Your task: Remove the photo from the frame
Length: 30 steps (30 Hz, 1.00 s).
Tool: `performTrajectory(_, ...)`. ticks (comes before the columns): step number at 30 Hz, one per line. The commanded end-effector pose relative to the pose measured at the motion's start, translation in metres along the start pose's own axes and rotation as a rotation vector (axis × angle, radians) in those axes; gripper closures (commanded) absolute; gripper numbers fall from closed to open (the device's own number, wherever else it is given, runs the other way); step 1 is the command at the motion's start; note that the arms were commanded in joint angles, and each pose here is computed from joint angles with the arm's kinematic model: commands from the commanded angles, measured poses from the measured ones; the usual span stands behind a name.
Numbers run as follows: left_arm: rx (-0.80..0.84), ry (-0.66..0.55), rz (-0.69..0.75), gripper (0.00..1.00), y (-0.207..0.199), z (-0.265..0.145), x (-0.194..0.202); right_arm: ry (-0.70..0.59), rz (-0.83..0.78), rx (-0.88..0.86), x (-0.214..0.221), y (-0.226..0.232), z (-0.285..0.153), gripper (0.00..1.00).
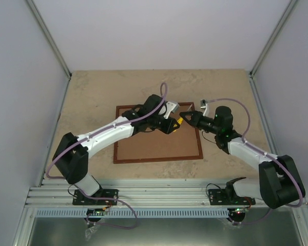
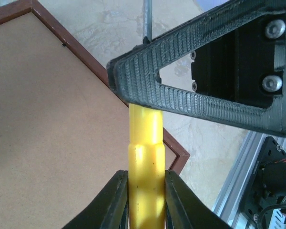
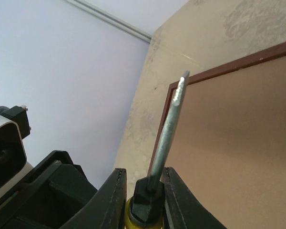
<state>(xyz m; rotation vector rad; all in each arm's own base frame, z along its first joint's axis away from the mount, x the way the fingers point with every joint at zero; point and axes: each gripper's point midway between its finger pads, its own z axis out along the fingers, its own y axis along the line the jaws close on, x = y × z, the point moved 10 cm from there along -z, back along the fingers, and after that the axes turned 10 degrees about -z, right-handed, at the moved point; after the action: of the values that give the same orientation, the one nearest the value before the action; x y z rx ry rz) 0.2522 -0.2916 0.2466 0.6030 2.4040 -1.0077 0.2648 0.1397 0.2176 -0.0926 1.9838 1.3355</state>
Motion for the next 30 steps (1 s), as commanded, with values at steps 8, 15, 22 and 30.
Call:
performTrajectory(8, 0.072, -0.223, 0.045, 0.51, -0.019, -0.028, 0.003, -0.092, 0.222, -0.001, 0.013, 0.013, -0.016, 1.00)
performTrajectory(15, 0.121, -0.285, 0.052, 0.43, -0.029, -0.032, 0.013, -0.119, 0.263, -0.009, 0.017, 0.026, -0.016, 0.99)
performTrajectory(22, 0.104, -0.273, 0.042, 0.45, -0.028, -0.022, 0.019, -0.100, 0.287, -0.034, 0.019, 0.032, -0.009, 0.99)
performTrajectory(30, 0.087, -0.296, 0.007, 0.56, -0.024, -0.021, 0.021, -0.095, 0.298, -0.053, 0.020, 0.035, -0.009, 1.00)
